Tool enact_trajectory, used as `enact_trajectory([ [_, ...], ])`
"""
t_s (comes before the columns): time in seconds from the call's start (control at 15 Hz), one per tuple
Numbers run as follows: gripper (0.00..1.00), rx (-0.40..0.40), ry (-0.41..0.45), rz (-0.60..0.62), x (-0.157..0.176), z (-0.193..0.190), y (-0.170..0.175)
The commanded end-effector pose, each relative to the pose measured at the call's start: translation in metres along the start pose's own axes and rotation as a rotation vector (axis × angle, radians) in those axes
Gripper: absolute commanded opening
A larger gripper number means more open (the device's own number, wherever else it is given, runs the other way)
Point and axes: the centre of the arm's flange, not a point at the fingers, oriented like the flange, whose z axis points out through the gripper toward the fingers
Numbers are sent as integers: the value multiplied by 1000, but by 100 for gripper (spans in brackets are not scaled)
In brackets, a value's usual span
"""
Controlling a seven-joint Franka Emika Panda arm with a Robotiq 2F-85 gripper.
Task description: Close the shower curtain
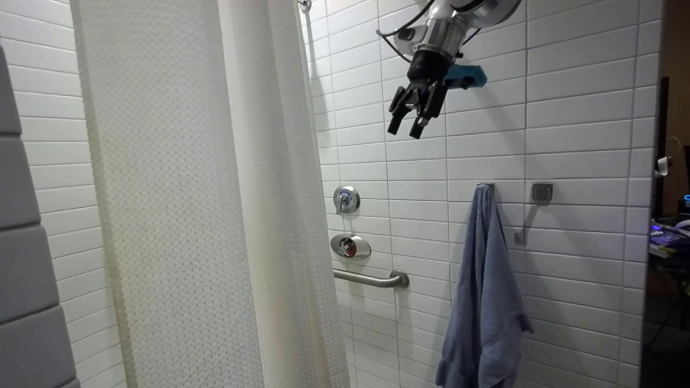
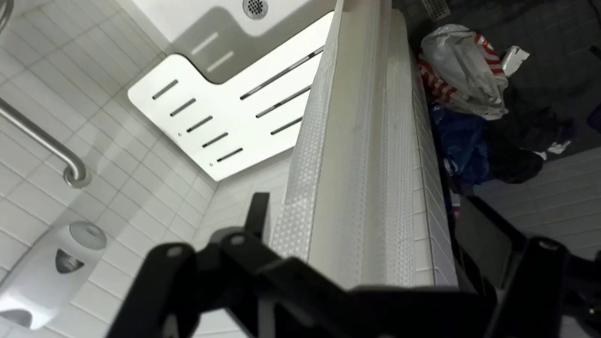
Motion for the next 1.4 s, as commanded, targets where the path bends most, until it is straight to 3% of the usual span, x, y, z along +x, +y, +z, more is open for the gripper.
enact_trajectory([
  [0.0, 100, 32, 105, -125, 17, 6, 50],
  [0.4, 100, 103, 309, -284, 46, 29, 85],
  [0.73, 100, 264, 525, -383, 61, 41, 84],
  [1.0, 100, 354, 583, -420, 68, 45, 78],
  [1.33, 100, 365, 586, -450, 84, 63, 100],
])
